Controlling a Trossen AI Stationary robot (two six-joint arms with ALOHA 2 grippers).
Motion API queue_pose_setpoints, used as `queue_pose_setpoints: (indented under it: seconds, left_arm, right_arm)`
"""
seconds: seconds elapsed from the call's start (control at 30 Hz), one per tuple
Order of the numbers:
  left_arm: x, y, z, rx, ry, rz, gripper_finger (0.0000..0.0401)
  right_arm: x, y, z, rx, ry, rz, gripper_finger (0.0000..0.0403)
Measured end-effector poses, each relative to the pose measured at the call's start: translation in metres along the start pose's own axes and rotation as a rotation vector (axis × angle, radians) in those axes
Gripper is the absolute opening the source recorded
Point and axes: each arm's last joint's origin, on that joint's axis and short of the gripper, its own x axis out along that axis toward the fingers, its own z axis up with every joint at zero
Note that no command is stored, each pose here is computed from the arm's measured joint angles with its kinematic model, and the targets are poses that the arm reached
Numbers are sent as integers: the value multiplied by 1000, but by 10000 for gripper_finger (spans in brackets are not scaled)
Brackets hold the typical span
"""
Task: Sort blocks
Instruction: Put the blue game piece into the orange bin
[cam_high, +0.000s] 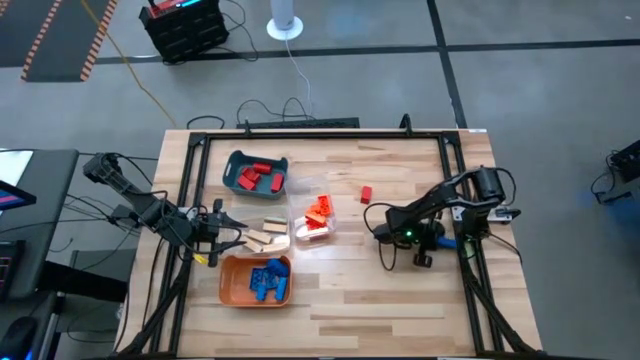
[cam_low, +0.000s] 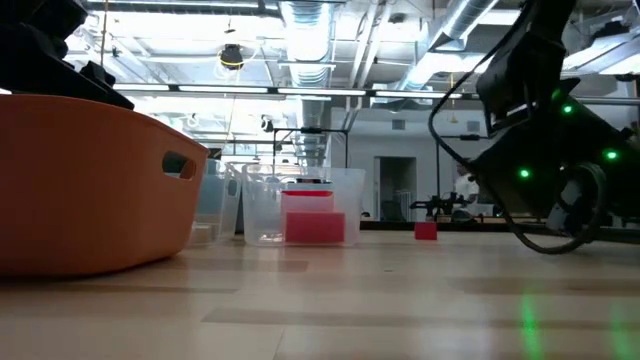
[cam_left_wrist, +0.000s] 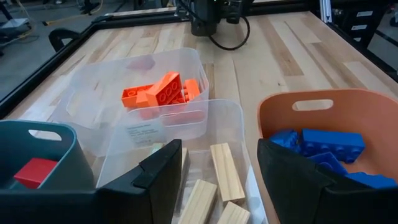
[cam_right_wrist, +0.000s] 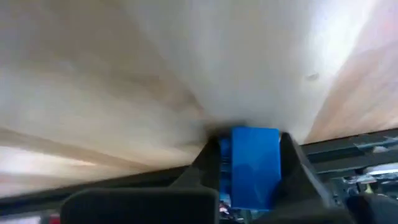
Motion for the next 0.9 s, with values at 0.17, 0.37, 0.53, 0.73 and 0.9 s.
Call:
queue_pose_setpoints:
  seconds: [0.17,0.37,0.53,0.73,0.9]
  left_arm:
    - [0,0,0,0,0,0,203]
    - [0,0,0,1,1,0,203]
    - [0,-1,0,0,3,-19,203]
    - [0,-1,0,-1,3,-24,203]
    - [0,-1,0,11,3,-24,203]
  right_arm:
    - [-25,6,2,69,-28,-6,24]
    - [-89,30,5,140,-406,58,13]
    - [-142,62,-4,73,-882,265,0]
    - [-160,71,-24,42,-991,258,2]
    - [-142,57,-24,109,-762,155,43]
